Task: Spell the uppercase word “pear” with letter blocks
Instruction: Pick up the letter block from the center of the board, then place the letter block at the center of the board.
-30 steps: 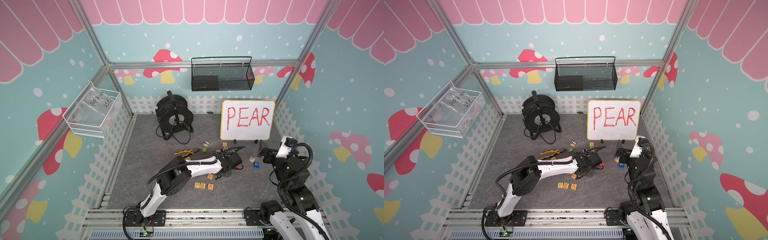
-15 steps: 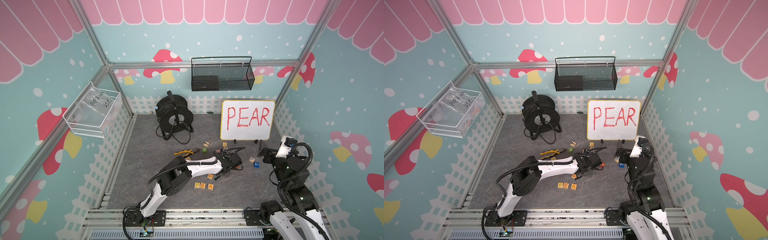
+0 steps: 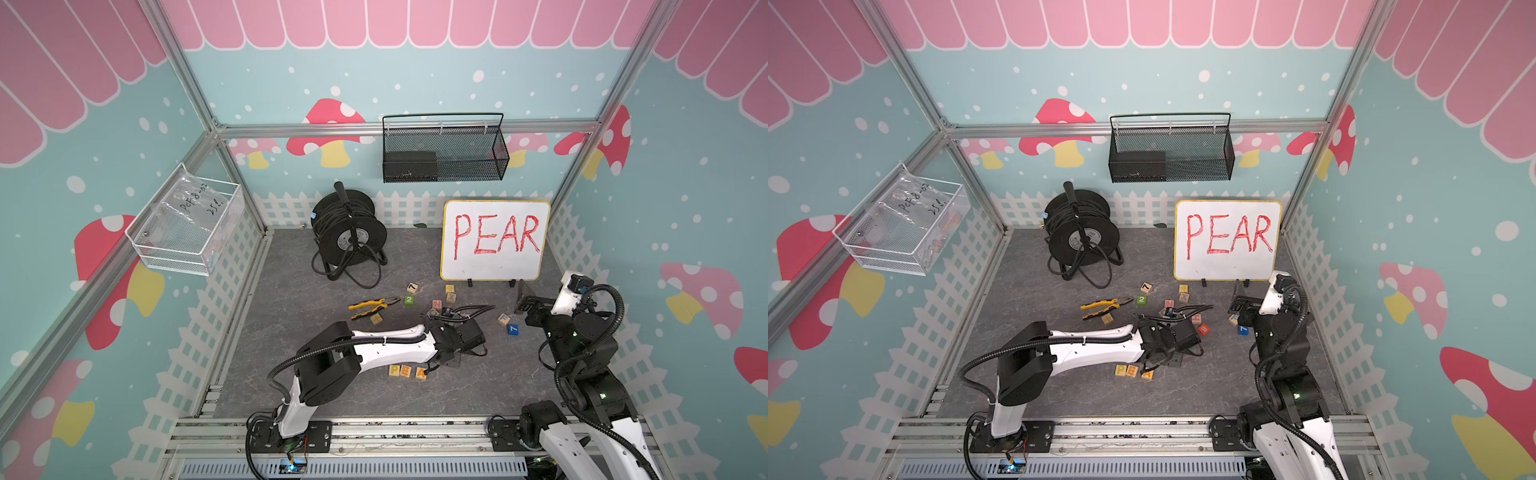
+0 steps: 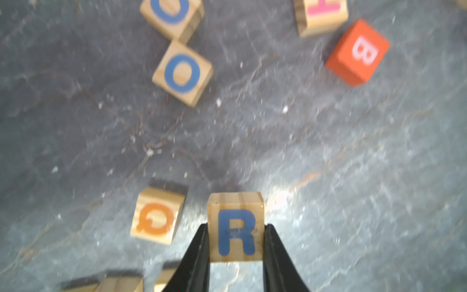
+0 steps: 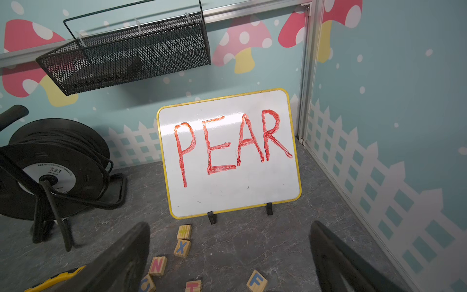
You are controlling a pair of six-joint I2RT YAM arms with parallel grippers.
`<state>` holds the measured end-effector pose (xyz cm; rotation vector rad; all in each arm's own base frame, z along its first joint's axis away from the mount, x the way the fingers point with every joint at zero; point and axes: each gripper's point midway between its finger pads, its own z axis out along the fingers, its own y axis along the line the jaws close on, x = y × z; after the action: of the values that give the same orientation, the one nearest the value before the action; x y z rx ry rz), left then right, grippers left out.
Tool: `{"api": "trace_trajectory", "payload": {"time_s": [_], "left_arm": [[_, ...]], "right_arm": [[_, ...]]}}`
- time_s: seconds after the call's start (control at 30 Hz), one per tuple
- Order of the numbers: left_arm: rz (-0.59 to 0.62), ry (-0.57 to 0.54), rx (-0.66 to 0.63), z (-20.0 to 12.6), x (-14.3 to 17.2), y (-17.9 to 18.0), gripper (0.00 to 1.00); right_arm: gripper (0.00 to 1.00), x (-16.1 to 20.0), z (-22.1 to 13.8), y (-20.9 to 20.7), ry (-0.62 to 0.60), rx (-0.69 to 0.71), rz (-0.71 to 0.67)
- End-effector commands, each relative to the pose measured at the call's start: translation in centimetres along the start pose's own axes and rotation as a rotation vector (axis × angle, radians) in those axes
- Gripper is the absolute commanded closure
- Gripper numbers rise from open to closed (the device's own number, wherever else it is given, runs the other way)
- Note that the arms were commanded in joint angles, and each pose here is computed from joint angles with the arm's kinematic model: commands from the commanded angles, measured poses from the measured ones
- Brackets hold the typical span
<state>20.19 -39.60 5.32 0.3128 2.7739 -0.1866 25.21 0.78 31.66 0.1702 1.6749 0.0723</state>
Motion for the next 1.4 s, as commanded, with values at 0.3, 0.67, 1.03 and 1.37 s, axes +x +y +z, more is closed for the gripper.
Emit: {"api": "trace_trajectory", "payload": {"time_s": [0.3,0.67,1.03,1.37], "left_arm": [[-0.044,0.085,0.027,-0.9,5.2,0.1,0.72],[-0.09,0.127,0.026,-0.4,6.8,1.2,0.72],[-0.13,0.135,0.029,0.6,6.7,2.0,0.72],[-0.121,0.112,0.021,0.0,6.4,2.1,0.66]], "right_arm": [[0.01,-0.1,-0.3,0.3,-0.02,-0.025,0.016],[0.01,-0.1,-0.3,0.2,-0.018,-0.015,0.016],[0.01,0.0,-0.3,0.1,-0.016,-0.01,0.016],[0.0,0.1,-0.2,0.0,-0.011,-0.007,0.014]]}}
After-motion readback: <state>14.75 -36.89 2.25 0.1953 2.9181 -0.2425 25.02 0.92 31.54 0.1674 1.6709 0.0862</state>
